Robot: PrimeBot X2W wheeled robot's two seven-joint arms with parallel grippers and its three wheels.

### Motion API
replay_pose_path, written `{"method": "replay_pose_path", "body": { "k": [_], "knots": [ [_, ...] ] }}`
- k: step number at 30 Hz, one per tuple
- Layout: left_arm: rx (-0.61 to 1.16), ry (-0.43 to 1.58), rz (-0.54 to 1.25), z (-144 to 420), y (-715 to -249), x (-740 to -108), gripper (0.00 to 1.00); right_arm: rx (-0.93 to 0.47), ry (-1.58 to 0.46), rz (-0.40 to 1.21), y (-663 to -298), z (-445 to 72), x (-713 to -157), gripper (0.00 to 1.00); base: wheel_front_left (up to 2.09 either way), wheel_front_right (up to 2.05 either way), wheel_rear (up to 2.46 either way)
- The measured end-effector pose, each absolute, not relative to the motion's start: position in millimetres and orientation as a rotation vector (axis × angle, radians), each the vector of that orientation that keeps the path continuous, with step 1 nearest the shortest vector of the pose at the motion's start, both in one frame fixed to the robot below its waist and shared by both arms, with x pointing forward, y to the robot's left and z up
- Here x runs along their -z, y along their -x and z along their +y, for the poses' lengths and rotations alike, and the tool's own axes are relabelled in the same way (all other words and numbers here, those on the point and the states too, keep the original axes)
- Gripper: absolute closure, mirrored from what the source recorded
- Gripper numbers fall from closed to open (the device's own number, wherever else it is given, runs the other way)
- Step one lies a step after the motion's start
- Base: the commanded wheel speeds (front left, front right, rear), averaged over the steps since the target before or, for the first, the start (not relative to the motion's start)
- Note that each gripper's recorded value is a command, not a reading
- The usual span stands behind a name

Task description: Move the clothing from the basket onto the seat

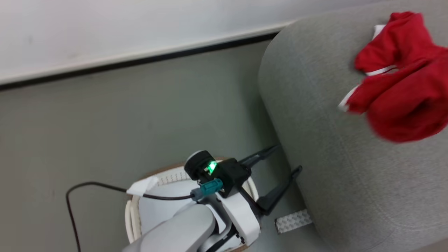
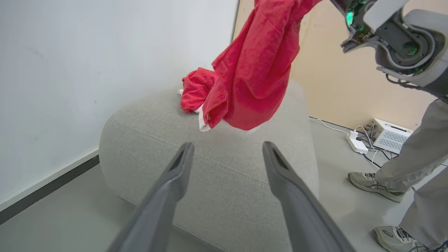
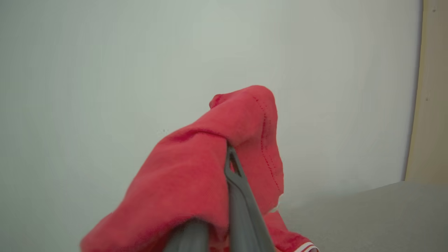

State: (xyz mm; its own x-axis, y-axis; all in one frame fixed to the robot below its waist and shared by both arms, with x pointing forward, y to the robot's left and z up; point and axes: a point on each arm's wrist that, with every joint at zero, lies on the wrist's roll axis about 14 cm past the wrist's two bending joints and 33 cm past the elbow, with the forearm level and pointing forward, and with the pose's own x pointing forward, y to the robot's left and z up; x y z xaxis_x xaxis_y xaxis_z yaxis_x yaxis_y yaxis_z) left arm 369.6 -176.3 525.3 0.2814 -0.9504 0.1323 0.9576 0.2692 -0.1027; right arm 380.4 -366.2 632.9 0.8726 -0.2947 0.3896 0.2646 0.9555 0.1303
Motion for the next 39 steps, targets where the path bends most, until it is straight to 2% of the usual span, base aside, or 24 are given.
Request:
{"method": "replay_pose_path", "body": {
  "k": [6,12,15,22,27,28,29,30,39],
  "knots": [
    [1.223,0.179,0.022,-154.2,-402.7,-489.9,0.0,0.4,-0.001,-0.447,-397.8,-413.2,-643.8,1.0,0.0,0.0,0.0],
    [1.169,0.179,0.073,-134.8,-433.9,-457.7,0.0,0.493,0.041,-0.322,-430.6,-458.2,-619.2,1.0,0.0,0.0,0.0],
    [1.149,0.189,0.105,-127.3,-444.0,-440.2,0.0,0.546,0.069,-0.18,-445.0,-481.1,-583.9,1.0,0.0,0.0,0.0],
    [1.101,0.199,0.16,-110.4,-454.9,-411.8,0.0,0.574,0.233,0.315,-455.4,-508.9,-475.5,1.0,0.0,0.0,0.0],
    [1.069,0.199,0.154,-102.5,-460.2,-411.5,0.0,0.537,0.265,0.492,-463.8,-501.8,-441.3,1.0,0.0,0.0,0.0],
    [1.068,0.2,0.15,-102.9,-460.1,-413.3,0.0,0.537,0.266,0.506,-464.5,-502.2,-441.0,0.69,0.0,0.0,0.0],
    [1.068,0.201,0.148,-103.6,-459.7,-415.0,0.0,0.535,0.268,0.535,-463.8,-501.8,-438.4,0.28,0.0,0.0,0.0],
    [1.068,0.204,0.141,-104.4,-459.2,-417.8,0.0,0.531,0.264,0.564,-462.6,-500.2,-434.8,0.02,0.0,0.0,0.0],
    [1.055,0.194,0.102,-105.9,-450.5,-442.0,0.0,0.505,0.223,0.601,-455.2,-489.2,-449.0,0.0,0.0,0.0,0.0]
  ]
}}
